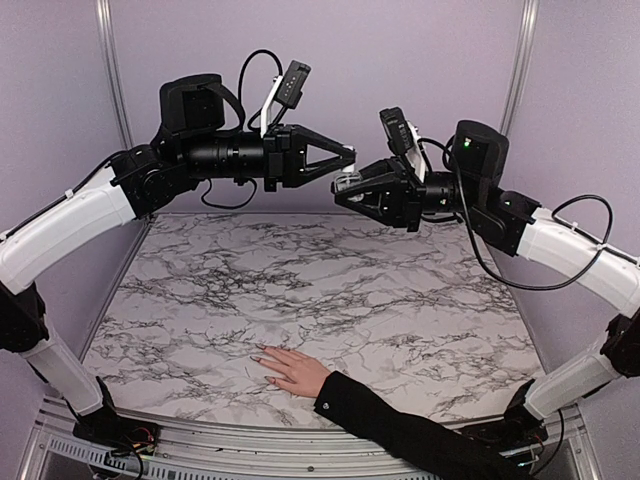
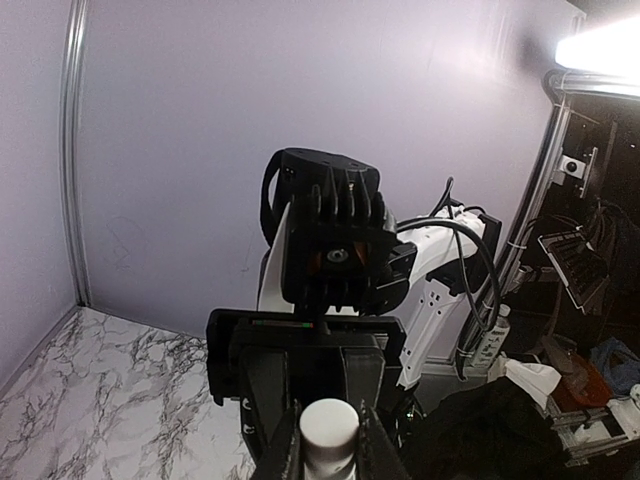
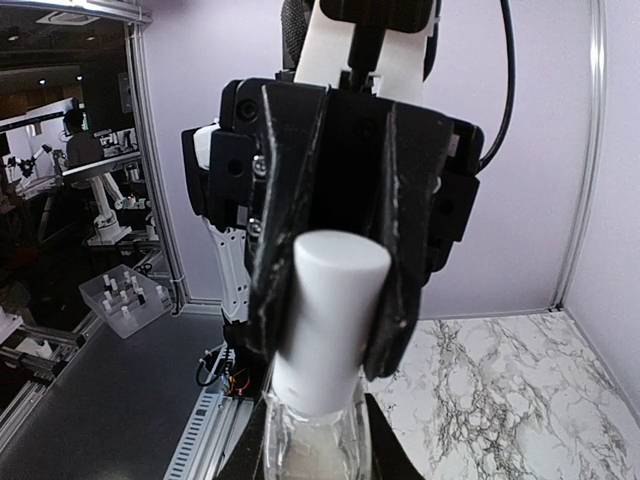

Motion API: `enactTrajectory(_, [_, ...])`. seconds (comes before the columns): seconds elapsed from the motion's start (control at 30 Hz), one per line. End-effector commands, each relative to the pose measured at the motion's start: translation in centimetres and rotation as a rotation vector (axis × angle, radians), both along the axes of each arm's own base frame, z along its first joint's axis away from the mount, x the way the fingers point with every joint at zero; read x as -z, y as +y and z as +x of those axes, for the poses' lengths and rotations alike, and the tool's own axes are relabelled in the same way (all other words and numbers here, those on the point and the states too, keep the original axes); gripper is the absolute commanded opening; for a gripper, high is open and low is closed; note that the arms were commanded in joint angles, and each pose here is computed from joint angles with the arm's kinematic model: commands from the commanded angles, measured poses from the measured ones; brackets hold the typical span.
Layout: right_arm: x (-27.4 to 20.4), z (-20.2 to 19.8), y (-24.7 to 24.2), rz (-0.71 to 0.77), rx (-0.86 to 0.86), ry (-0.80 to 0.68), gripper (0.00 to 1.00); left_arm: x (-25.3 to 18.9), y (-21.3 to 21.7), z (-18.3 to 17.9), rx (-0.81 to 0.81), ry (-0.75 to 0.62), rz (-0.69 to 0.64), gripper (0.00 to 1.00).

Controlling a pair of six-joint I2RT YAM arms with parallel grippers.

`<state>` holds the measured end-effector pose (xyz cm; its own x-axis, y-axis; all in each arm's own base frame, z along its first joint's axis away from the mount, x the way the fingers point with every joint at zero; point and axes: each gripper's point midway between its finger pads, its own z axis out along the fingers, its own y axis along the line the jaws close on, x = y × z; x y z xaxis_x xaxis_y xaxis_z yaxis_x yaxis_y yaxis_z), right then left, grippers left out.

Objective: Paint the nails
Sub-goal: Screw the nail polish bottle.

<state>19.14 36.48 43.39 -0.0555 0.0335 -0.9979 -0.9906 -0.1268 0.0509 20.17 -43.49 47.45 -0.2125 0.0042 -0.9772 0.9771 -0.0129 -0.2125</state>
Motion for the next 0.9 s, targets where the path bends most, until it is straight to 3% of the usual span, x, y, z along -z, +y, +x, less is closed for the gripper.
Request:
enactTrajectory(0.0, [-6.1,-0.5,-1.2,0.159,0.045,-0.164,0.00,4.6,-0.4,0.7,-0.030,0.074,0.135,0.17])
enactTrajectory(0.2, [-5.0,0.4,-1.2,0.139,0.088,-0.145,0.00,2.3,1.2,1.9,-0.144,0.043,0.079,0.43])
enactTrajectory(0.3, [-4.4,1.9,-1.1,0.115,0.175,-0.130,0.00,1.9,2.0,2.7,-0.212,0.044,0.068,0.49])
enactTrajectory(0.6, [-2.2,8.7,-2.1,0.021,0.603,-0.080,0.00,1.0,2.5,5.8,-0.463,0.075,0.019,0.52])
enactTrajectory(0.87, [-0.4,10.2,-1.6,-0.061,0.722,-0.086,0.00,-0.7,2.0,9.1,-0.632,0.116,-0.061,0.51])
